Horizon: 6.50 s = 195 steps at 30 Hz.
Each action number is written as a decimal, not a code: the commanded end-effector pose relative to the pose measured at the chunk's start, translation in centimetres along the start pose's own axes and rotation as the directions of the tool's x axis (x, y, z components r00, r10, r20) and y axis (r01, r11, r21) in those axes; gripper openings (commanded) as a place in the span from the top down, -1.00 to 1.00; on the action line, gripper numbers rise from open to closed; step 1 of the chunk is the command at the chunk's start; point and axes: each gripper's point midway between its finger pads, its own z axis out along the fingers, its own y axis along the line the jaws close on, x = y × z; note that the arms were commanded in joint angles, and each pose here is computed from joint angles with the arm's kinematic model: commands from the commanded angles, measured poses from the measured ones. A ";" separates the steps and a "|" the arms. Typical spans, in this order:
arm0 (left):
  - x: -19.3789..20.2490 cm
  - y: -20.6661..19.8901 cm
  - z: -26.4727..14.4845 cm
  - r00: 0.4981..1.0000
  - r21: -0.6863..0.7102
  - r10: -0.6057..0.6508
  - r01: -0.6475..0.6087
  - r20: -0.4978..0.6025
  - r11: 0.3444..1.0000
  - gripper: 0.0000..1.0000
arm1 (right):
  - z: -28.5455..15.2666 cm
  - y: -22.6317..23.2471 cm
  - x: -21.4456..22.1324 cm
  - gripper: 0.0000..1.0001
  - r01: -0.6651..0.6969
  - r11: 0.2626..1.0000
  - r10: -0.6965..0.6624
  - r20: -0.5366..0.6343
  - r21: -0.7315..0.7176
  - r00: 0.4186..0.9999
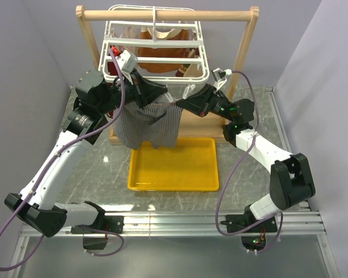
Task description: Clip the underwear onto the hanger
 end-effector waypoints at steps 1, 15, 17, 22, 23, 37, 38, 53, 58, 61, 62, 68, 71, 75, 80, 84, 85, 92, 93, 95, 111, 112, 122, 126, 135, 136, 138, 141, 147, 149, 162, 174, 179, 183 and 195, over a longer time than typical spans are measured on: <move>3.8 -2.7 -0.3 0.987 0.139 -0.068 0.089 -0.143 0.986 0.99 | 0.0 3.7 -2.2 1.00 0.145 0.989 -0.143 0.052 -0.035 0.988; 4.7 -3.6 -0.3 0.984 0.219 -0.047 0.084 -0.173 0.972 0.99 | -0.8 4.5 -0.9 1.00 0.210 0.976 -0.210 0.010 -0.065 0.978; 4.9 -3.8 -0.4 0.983 0.239 -0.042 0.085 -0.179 0.967 0.99 | -0.8 4.5 -0.9 1.00 0.218 0.973 -0.218 0.007 -0.074 0.976; 5.5 -4.3 -0.6 0.979 0.286 -0.006 0.065 -0.203 0.956 0.99 | -0.5 5.1 -1.2 1.00 0.228 0.968 -0.228 0.008 -0.102 0.974; 5.6 -4.4 -0.7 0.978 0.299 -0.001 0.065 -0.207 0.952 0.99 | -0.5 5.1 -1.3 1.00 0.230 0.967 -0.231 0.008 -0.105 0.973; 6.0 -5.2 -1.1 0.976 0.349 0.017 0.061 -0.218 0.935 0.99 | 0.0 5.1 -1.5 1.00 0.237 0.964 -0.239 0.002 -0.117 0.971; 6.1 -5.2 -1.1 0.976 0.350 0.016 0.063 -0.218 0.934 0.99 | 0.0 4.9 -1.4 1.00 0.243 0.963 -0.244 0.001 -0.114 0.970; 6.5 -5.2 -1.2 0.972 0.361 0.020 0.069 -0.236 0.930 0.99 | 0.7 6.3 -2.9 1.00 0.228 0.961 -0.224 0.042 -0.156 0.974; 6.4 -5.3 -1.2 0.972 0.365 0.023 0.066 -0.233 0.929 0.99 | 0.6 7.2 -2.8 1.00 0.233 0.955 -0.230 0.038 -0.184 0.973; 6.4 -5.3 -1.3 0.973 0.366 0.026 0.061 -0.230 0.929 0.99 | 0.5 7.4 -2.5 1.00 0.232 0.953 -0.231 0.029 -0.194 0.972; 6.4 -5.4 -1.3 0.973 0.370 0.027 0.062 -0.231 0.927 0.99 | 0.5 7.3 -2.4 1.00 0.227 0.955 -0.226 0.025 -0.193 0.974; 6.5 -5.5 -1.4 0.971 0.379 0.030 0.064 -0.235 0.923 0.99 | 0.7 6.6 -2.3 1.00 0.222 0.956 -0.223 0.018 -0.190 0.975; 6.4 -5.6 -1.4 0.973 0.377 0.032 0.058 -0.229 0.924 1.00 | 0.7 6.2 -2.0 1.00 0.224 0.958 -0.225 0.012 -0.177 0.974; 6.0 -5.4 -1.2 0.975 0.356 0.024 0.058 -0.222 0.933 0.99 | 0.2 3.6 -0.5 1.00 0.187 0.979 -0.190 -0.030 -0.084 0.981; 5.9 -4.9 -1.1 0.975 0.326 0.016 0.059 -0.224 0.943 0.99 | -1.3 -0.1 1.9 1.00 0.196 0.979 -0.192 -0.071 0.048 0.979; 5.8 -4.9 -1.1 0.976 0.321 0.009 0.063 -0.218 0.945 0.99 | -2.4 -2.6 3.3 1.00 0.162 0.976 -0.156 -0.054 0.147 0.986; 5.7 -4.9 -1.1 0.976 0.322 0.008 0.064 -0.217 0.944 0.99 | -2.8 -3.3 4.1 1.00 0.138 0.977 -0.131 -0.056 0.163 0.990; 5.7 -4.8 -1.0 0.975 0.317 0.000 0.072 -0.221 0.946 0.99 | -3.0 -4.4 5.8 0.89 0.150 0.980 -0.142 -0.066 0.131 0.988; 5.7 -4.8 -1.0 0.975 0.319 0.000 0.072 -0.221 0.945 0.99 | -3.0 -4.7 6.1 0.87 0.147 0.980 -0.138 -0.072 0.131 0.988; 5.7 -4.8 -0.8 0.976 0.319 -0.005 0.076 -0.219 0.945 0.99 | -2.9 -5.5 7.1 0.78 0.131 0.982 -0.120 -0.089 0.133 0.989; 5.2 -4.6 -0.5 0.976 0.316 -0.022 0.092 -0.219 0.944 0.99 | -2.8 -7.9 10.2 0.10 0.062 0.995 -0.051 -0.149 0.072 0.987; 5.2 -4.6 -0.5 0.975 0.315 -0.027 0.097 -0.220 0.944 0.99 | -2.7 -8.0 10.3 0.07 0.058 0.996 -0.048 -0.152 0.066 0.987; 5.0 -4.4 -0.2 0.974 0.312 -0.042 0.112 -0.221 0.944 0.99 | -1.6 -8.1 11.6 -0.20 0.034 0.999 -0.035 -0.151 -0.010 0.988; 4.8 -4.2 -0.1 0.975 0.309 -0.043 0.111 -0.220 0.945 0.99 | -1.5 -8.3 12.6 -0.34 0.005 0.999 -0.011 -0.156 -0.037 0.988; 5.2 -3.7 0.0 0.971 0.299 -0.056 0.126 -0.231 0.946 0.99 | -1.4 -10.5 14.2 -0.41 -0.035 0.999 0.032 -0.130 -0.020 0.991; 5.3 -3.8 0.0 0.971 0.302 -0.058 0.129 -0.233 0.944 0.99 | -1.5 -10.5 14.4 -0.41 -0.038 0.999 0.035 -0.130 -0.021 0.991; 5.3 -3.6 0.0 0.971 0.302 -0.057 0.128 -0.232 0.945 1.00 | -1.7 -10.6 14.6 -0.42 -0.033 0.999 0.030 -0.116 -0.021 0.993; 5.2 -3.5 0.1 0.972 0.300 -0.054 0.123 -0.229 0.946 0.99 | -1.7 -10.6 14.7 -0.42 -0.028 0.999 0.026 -0.099 -0.019 0.995; 5.1 -3.3 0.3 0.972 0.299 -0.057 0.125 -0.227 0.946 0.99 | -0.7 -10.8 14.7 -0.41 -0.024 1.000 0.024 -0.031 -0.014 0.999; 5.0 -3.3 0.2 0.973 0.297 -0.056 0.123 -0.224 0.947 0.99 | -0.3 -10.9 15.1 -0.40 -0.035 0.999 0.035 -0.019 -0.022 0.999; 5.1 -3.4 0.0 0.972 0.297 -0.055 0.124 -0.230 0.947 0.99 | -0.2 -13.2 14.5 -0.44 -0.046 0.997 0.041 0.091 0.057 0.995; 4.7 -2.6 -0.1 0.973 0.284 -0.048 0.112 -0.224 0.952 0.99 | 2.1 -11.7 12.4 -0.43 -0.046 0.998 0.050 0.096 -0.041 0.994; 4.6 -2.4 -0.1 0.973 0.282 -0.047 0.111 -0.225 0.953 0.99 | 2.7 -10.4 12.1 -0.26 -0.066 0.995 0.073 0.080 -0.080 0.994; 4.5 -1.9 -0.1 0.972 0.270 -0.070 0.131 -0.223 0.954 0.99 | 2.2 -9.1 12.6 -0.03 -0.052 0.994 0.057 0.050 -0.094 0.997; 5.2 -0.8 -0.3 0.966 0.214 -0.098 0.151 -0.239 0.965 0.99 | -0.1 -4.4 9.7 1.00 0.150 0.979 -0.143 0.058 -0.138 0.988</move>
